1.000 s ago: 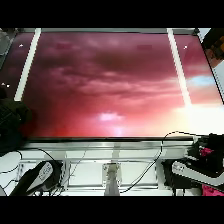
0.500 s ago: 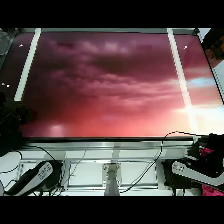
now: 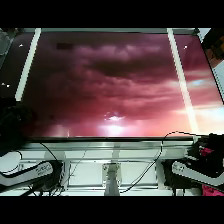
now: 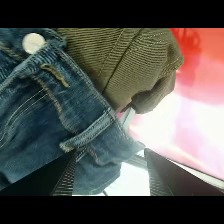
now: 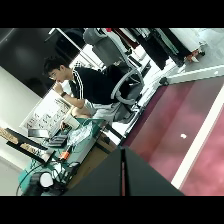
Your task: Fold the clothes and pants, and hang the long-sleeved shirts on hangers.
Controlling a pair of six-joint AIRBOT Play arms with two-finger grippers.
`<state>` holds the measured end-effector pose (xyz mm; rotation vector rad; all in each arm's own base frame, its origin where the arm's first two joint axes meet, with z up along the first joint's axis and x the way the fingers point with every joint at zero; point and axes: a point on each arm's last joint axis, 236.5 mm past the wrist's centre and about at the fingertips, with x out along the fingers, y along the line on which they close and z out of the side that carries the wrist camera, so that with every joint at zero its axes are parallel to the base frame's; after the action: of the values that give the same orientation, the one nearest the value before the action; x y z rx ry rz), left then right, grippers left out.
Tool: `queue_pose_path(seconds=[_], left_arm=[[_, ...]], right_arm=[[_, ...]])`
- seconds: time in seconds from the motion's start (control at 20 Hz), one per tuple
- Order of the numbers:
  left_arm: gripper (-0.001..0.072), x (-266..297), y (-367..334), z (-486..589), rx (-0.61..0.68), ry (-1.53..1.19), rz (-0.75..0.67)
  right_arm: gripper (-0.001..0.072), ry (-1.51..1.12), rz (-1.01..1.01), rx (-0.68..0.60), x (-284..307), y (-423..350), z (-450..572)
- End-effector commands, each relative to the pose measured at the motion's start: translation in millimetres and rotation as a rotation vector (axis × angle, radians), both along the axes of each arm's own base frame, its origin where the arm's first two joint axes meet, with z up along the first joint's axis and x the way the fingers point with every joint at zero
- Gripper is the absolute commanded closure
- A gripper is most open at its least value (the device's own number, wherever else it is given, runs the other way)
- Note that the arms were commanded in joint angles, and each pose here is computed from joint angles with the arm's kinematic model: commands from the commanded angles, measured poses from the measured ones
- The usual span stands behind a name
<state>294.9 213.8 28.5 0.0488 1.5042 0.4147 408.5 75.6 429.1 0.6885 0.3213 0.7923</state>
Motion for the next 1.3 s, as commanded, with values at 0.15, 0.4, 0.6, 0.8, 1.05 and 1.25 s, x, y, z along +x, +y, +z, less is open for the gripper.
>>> queue_pose_path(seconds=[0.15, 0.4, 0.6, 0.8, 1.05, 1.25], left_arm=[[0.0200, -9, 22, -28, 0.051, 0.138, -0.011], [0.0200, -13, 30, -33, 0.079, 0.182, -0.016], [0.0200, -16, 31, -37, 0.078, 0.208, -0.015], [0.0321, -30, 38, -32, 0.100, 0.258, 0.003], [0.0699, -36, 35, -32, 0.088, 0.284, 0.015], [0.0699, -43, 28, -19, 0.102, 0.241, 0.152]], right_arm=[[0.0683, 0.000, 0.001, 0.000, 0, 0, 0], [0.0683, 0.000, 0.000, 0.000, 0, 0, 0], [0.0683, 0.000, 0.000, 0.000, 0, 0, 0], [0.0683, 0.000, 0.000, 0.000, 0, 0, 0], [0.0683, 0.000, 0.001, 0.000, 0, 0, 0], [0.0683, -0.001, 0.001, 0.000, 0, 0, 0]])
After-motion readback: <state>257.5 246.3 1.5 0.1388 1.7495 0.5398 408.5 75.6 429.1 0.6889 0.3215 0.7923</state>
